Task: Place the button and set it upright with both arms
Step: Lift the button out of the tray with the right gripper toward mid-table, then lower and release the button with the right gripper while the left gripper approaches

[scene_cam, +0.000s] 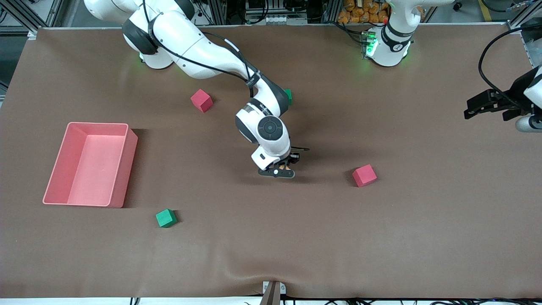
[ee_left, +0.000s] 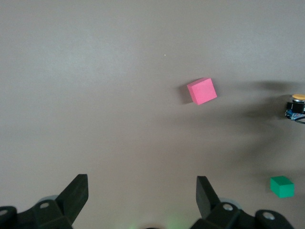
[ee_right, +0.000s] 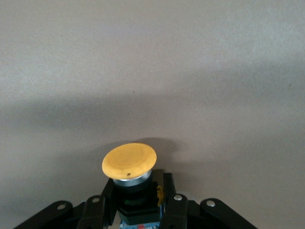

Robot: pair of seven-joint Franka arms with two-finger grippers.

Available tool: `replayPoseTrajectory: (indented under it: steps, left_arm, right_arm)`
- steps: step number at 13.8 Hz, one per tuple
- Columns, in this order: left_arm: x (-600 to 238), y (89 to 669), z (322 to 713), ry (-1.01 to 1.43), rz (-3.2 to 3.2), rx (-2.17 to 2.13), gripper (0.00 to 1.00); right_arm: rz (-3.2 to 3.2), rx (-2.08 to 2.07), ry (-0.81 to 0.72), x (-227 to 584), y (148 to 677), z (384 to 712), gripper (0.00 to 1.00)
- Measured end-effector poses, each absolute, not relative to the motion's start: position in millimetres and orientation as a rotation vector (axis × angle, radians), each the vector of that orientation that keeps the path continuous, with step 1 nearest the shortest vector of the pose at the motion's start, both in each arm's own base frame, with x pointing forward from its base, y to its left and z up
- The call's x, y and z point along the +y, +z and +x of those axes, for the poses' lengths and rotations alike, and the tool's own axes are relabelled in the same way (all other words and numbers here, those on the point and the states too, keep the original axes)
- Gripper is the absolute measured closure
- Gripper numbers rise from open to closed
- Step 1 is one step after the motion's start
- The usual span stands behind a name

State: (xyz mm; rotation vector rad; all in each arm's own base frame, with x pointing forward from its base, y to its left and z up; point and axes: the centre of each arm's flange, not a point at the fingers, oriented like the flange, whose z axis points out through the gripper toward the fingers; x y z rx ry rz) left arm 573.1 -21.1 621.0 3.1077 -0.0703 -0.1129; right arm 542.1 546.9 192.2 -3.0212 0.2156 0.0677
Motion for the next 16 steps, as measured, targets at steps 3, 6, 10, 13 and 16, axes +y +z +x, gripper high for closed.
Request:
replayPoseTrajectory:
  steps: [3, 6, 10, 13, 16]
  left_arm:
    - [-29.8, 616.9, 574.8, -0.125, 3.106, -0.093, 0.00]
    - [-40.3, 612.9, 576.1, -0.136, 3.105, -0.121, 0.00]
    - [-45.2, 611.3, 576.6, -0.140, 3.104, -0.133, 0.00]
    - [-47.3, 609.5, 577.3, -0.145, 3.086, -0.134, 0.00]
    - [-51.4, 607.4, 578.0, -0.151, 3.077, -0.126, 0.00]
  right_arm:
    - [-3.022, 0.247, 0.084, 553.4, 190.5, 534.2, 0.59]
    - [-3.031, 0.225, 0.093, 564.5, 187.7, 520.9, 0.59]
    - [-3.044, 0.206, 0.101, 568.3, 184.1, 513.8, 0.53]
    - [-3.078, 0.154, 0.060, 569.9, 180.1, 509.8, 0.36]
    - [-3.076, 0.147, 0.035, 570.1, 184.2, 512.7, 0.04]
